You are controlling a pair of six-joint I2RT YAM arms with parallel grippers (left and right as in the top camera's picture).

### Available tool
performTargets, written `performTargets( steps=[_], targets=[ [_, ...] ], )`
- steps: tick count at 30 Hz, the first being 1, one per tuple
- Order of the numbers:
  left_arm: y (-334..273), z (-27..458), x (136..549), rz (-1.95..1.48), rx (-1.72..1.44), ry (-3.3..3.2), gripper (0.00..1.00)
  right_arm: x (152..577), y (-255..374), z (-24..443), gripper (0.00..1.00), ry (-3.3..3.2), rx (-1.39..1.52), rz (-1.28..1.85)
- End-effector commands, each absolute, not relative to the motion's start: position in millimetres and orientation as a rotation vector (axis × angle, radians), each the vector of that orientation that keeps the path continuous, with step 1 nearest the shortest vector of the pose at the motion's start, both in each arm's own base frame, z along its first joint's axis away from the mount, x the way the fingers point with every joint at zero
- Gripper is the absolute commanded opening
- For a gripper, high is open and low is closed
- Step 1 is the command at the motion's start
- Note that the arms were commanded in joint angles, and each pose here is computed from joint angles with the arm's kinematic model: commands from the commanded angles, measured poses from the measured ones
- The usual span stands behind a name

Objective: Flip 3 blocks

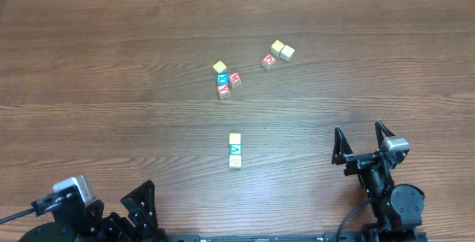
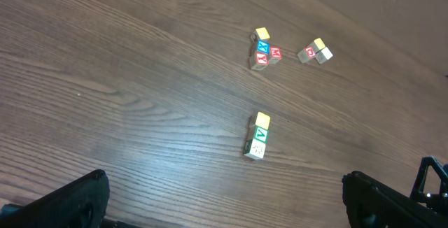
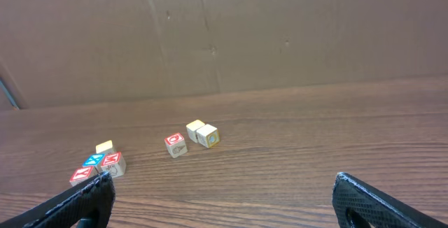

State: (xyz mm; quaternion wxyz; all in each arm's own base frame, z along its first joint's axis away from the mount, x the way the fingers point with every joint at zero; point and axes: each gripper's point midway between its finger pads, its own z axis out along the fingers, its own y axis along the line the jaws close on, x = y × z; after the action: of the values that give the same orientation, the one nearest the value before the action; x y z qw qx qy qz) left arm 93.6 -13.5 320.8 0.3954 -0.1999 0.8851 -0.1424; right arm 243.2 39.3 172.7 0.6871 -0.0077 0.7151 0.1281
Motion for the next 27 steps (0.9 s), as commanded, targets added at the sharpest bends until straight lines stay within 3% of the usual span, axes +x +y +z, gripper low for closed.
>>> performTargets(
  steps=[1, 27],
  targets=[
    [-12, 325, 92, -0.345, -0.48, 2.226, 1.0, 244, 36, 171, 1.0, 1.594, -0.002, 0.278],
    [13, 317, 86, -0.175, -0.513, 2.211, 1.0, 244, 36, 171, 1.0, 1.594, -0.002, 0.278]
  ],
)
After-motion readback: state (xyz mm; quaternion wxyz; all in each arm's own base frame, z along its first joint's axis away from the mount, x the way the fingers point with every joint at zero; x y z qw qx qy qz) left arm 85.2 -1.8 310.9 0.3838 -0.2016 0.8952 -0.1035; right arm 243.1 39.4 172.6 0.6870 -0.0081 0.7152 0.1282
